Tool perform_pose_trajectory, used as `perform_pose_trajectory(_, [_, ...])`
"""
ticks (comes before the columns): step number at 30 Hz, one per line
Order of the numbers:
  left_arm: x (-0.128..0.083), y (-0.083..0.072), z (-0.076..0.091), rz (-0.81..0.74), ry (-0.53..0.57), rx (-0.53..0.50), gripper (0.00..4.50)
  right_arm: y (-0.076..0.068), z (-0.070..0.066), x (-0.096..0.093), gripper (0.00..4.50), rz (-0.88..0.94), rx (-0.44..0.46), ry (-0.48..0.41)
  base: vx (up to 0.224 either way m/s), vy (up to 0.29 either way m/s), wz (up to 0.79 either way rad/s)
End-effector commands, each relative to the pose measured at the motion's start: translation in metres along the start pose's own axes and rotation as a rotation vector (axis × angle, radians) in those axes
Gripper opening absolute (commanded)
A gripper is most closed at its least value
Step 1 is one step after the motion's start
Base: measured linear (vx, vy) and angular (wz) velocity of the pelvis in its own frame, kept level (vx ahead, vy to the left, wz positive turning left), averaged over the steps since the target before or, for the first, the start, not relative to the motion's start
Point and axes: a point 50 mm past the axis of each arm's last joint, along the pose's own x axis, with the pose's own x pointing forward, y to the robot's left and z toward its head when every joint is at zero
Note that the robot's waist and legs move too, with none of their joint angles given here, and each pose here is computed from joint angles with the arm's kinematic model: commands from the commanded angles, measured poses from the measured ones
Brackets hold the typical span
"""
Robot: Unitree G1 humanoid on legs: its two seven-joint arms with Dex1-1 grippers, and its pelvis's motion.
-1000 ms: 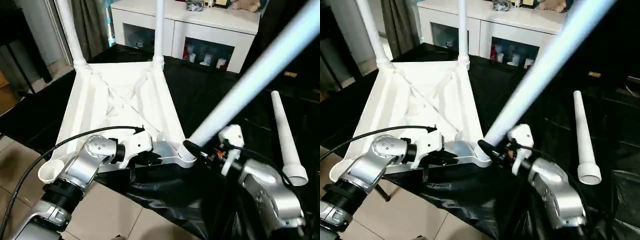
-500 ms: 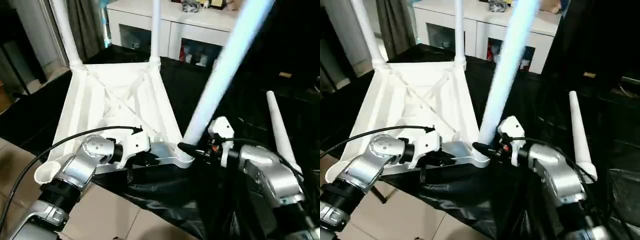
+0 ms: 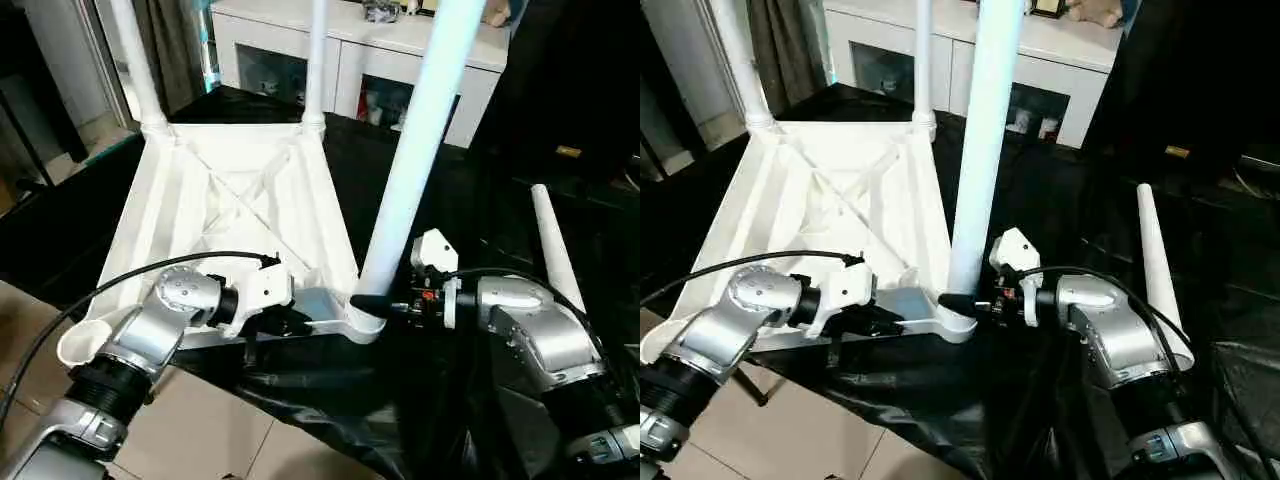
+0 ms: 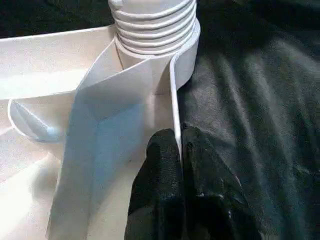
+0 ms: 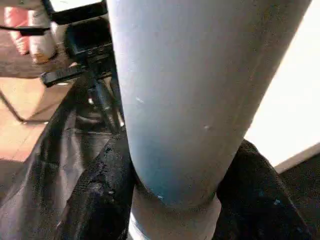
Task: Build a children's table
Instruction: Pick table leg
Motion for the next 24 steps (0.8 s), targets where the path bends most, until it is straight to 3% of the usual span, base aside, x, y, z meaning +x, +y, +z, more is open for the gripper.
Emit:
perform_pose_trajectory(1, [0.002, 0.0, 0.019, -0.076, -0.01, 0.111, 0.0, 0.013, -0.04, -0.001, 1.89, 0.059, 0.124, 0.155, 0.0, 0.0, 0.0])
perform_pose_trajectory(9, [0.005, 0.011, 0.024, 0.018, -0.022, 0.094, 0.0, 0.002, -0.039, 0.004, 1.89, -0.107, 0.12, 0.112, 0.0, 0.0, 0.0])
perform_pose_trajectory(15, [0.009, 0.024, 0.035, 0.146, -0.067, -0.002, 0.0, -0.003, -0.046, 0.013, 1.89, -0.327, 0.185, 0.097, 0.0, 0.0, 0.0])
perform_pose_trajectory(21, [0.023, 0.031, 0.052, 0.232, -0.053, -0.07, 0.0, -0.005, -0.054, 0.037, 1.89, -0.495, 0.277, 0.11, 0.0, 0.0, 0.0])
perform_pose_trajectory(24, [0.043, 0.039, 0.063, 0.368, -0.018, -0.168, 0.0, -0.013, -0.057, 0.055, 1.89, -0.651, 0.351, 0.148, 0.0, 0.0, 0.0])
